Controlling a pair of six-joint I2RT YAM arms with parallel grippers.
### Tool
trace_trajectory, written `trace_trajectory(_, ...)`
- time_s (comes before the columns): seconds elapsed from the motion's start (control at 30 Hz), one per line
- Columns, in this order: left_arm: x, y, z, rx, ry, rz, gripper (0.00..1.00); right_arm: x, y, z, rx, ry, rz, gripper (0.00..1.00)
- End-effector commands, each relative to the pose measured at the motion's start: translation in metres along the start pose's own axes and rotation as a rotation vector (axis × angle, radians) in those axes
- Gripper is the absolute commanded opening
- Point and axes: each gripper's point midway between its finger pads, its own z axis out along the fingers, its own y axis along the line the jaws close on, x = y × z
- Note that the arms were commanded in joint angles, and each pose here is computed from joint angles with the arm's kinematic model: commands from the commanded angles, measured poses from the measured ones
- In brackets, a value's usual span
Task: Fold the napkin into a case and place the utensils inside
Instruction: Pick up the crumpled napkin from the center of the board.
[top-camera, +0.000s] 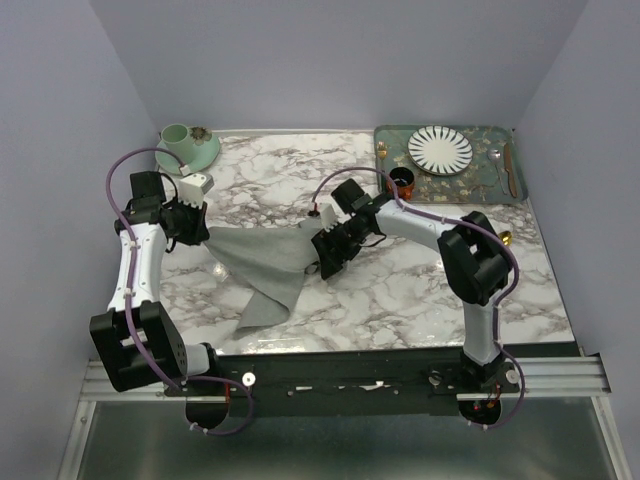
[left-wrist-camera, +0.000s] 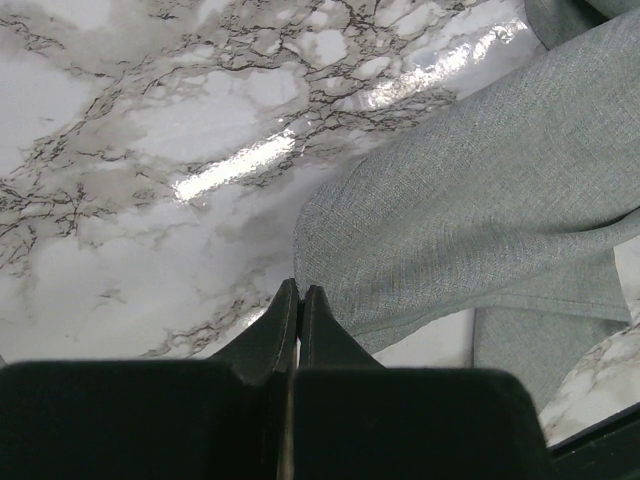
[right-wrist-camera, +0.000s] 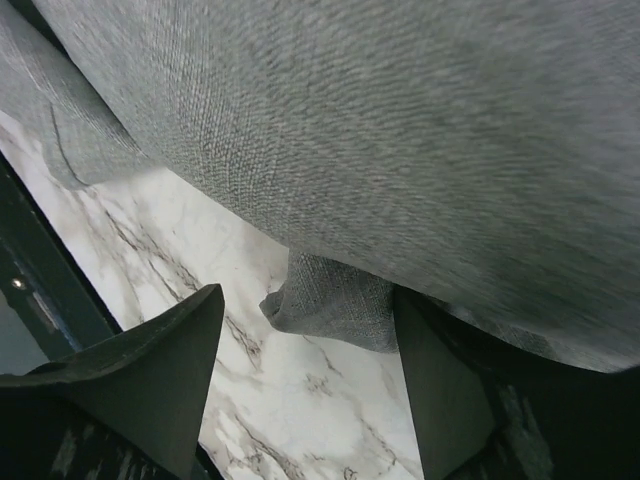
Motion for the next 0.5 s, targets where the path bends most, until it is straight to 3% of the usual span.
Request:
trace_trajectory(0.0, -0.012, 0.009, -0.004, -0.026, -0.027, -0.029, 0.0, 0.001, -0.012, 0.014, 0.088, 0.003, -0.015, 0.57)
trace_trajectory(0.07, -0.017, 0.011, -0.006, -0.032, -0.035, -0.025, 0.0, -0.001, -0.015, 0.007, 0.118, -0.003, -0.026, 0.36)
trace_trajectory(0.1, -0.019, 0.013, -0.006, -0.034, -0.039, -0.021, 0.0, -0.003, -0.02, 0.0, 0.152, -0.01, -0.026, 0.15)
trace_trajectory(0.13, -0.026, 0.014, -0.009, -0.039, -0.052, -0.014, 0.0, -0.009, -0.017, -0.015, 0.164, -0.036, -0.036, 0.03)
trace_trajectory(0.23, -0.045, 0.019, -0.013, -0.041, -0.082, -0.002, 0.0, -0.02, -0.027, -0.056, 0.201, -0.102, -0.02, 0.01)
trace_trajectory(0.37, -0.082, 0.02, -0.023, -0.012, -0.164, -0.004, 0.0, -0.043, -0.042, -0.144, 0.292, -0.264, -0.024, 0.01)
trace_trajectory(0.47, -0.111, 0.01, -0.036, 0.047, -0.231, 0.019, 0.0, -0.036, -0.051, -0.187, 0.343, -0.304, -0.046, 0.01)
